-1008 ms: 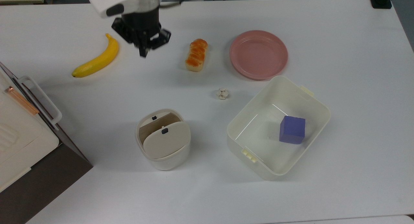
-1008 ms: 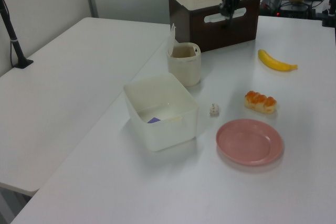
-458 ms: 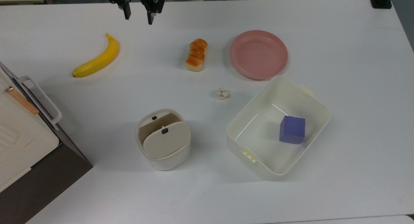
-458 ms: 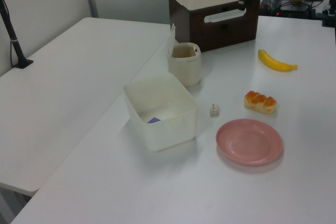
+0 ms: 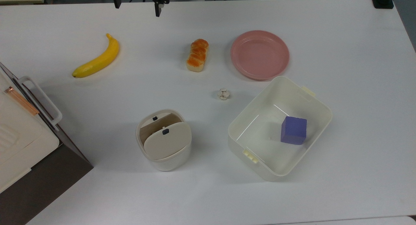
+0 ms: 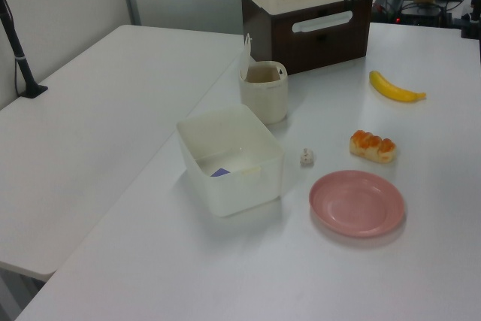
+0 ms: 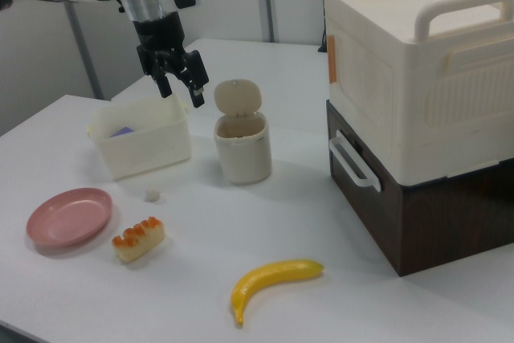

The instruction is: Open the trash can

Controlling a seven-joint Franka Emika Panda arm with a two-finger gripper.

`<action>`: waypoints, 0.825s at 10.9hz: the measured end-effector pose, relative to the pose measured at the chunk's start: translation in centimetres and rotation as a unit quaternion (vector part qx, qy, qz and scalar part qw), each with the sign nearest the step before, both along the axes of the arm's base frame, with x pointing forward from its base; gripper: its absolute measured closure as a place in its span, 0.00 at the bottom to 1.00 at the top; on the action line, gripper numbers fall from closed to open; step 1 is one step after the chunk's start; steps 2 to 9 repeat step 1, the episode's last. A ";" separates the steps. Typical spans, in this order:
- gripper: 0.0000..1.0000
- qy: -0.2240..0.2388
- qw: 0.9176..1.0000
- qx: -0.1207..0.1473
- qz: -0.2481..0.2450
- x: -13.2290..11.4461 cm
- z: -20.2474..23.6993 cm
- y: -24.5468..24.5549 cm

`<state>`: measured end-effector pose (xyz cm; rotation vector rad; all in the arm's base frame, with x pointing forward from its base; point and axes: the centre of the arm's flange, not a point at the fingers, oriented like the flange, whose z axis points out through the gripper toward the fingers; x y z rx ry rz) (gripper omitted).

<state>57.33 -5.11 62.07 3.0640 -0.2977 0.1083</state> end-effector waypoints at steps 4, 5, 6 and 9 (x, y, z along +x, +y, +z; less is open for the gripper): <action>0.00 0.000 1.000 0.001 0.000 0.0 -0.1 0.0; 0.00 0.000 1.000 0.001 0.000 0.0 -0.1 0.0; 0.00 0.000 1.000 0.001 0.000 0.0 -0.1 0.0; 0.00 0.000 1.000 0.001 0.000 0.0 -0.1 0.0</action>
